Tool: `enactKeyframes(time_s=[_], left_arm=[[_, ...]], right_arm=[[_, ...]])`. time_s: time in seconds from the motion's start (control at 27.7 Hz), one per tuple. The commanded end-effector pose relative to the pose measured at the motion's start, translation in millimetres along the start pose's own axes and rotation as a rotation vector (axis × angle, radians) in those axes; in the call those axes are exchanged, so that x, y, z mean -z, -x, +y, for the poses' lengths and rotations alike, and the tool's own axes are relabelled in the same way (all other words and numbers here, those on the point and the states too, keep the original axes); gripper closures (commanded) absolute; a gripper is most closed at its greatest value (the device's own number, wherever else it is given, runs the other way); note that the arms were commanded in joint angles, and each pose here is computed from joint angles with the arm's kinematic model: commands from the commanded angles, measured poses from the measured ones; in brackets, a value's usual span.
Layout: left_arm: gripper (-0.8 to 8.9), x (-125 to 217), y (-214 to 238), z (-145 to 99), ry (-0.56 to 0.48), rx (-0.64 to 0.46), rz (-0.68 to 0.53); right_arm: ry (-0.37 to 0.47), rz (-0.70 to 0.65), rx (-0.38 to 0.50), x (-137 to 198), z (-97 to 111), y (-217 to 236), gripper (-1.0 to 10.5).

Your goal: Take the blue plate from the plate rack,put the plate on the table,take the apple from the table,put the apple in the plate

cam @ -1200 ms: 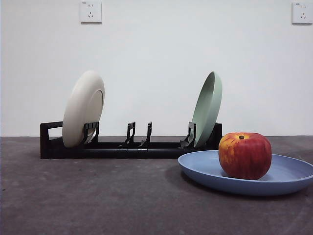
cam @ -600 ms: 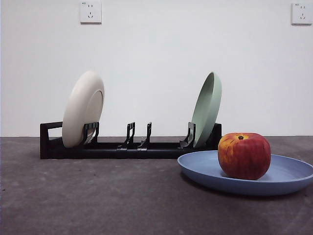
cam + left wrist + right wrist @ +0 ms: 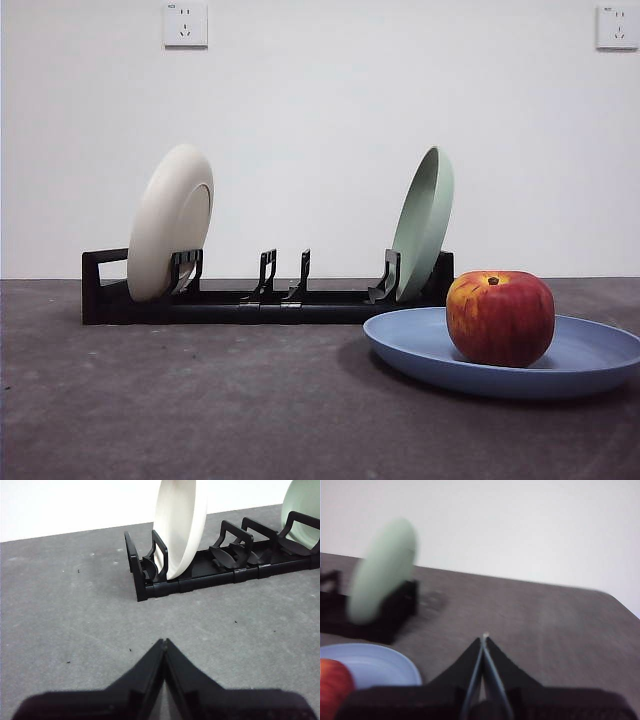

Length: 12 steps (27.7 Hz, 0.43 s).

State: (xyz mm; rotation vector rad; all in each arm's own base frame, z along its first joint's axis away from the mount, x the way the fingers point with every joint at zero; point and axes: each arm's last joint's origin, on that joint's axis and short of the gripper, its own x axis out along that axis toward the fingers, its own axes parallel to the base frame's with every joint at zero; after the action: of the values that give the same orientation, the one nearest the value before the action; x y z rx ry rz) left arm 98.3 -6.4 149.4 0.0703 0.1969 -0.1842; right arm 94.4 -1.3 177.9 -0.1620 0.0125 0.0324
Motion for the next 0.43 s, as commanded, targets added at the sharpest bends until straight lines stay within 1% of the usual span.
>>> enactKeyframes(time_s=[0.04, 0.11, 0.18, 0.25, 0.43], left_arm=[[8.17, 2.9, -0.9, 0.0, 0.008, 0.0, 0.009], [8.17, 2.9, -0.9, 0.0, 0.008, 0.0, 0.009], [8.17, 3.0, -1.0, 0.0, 0.008, 0.0, 0.011], [8.17, 3.0, -1.0, 0.0, 0.008, 0.0, 0.01], [8.17, 3.0, -1.0, 0.0, 0.008, 0.0, 0.011]], right_arm=[[-0.043, 0.024, 0.03, 10.8, 0.6, -2.0, 9.5], [-0.073, 0.061, 0.031, 17.8, 1.5, -2.8, 9.5], [-0.117, 0.123, 0.063, 23.5, 1.4, -2.2, 9.5], [-0.139, 0.164, 0.079, 27.4, 1.5, -1.7, 9.5], [-0.139, 0.173, 0.084, 28.1, 1.5, -1.6, 9.5]])
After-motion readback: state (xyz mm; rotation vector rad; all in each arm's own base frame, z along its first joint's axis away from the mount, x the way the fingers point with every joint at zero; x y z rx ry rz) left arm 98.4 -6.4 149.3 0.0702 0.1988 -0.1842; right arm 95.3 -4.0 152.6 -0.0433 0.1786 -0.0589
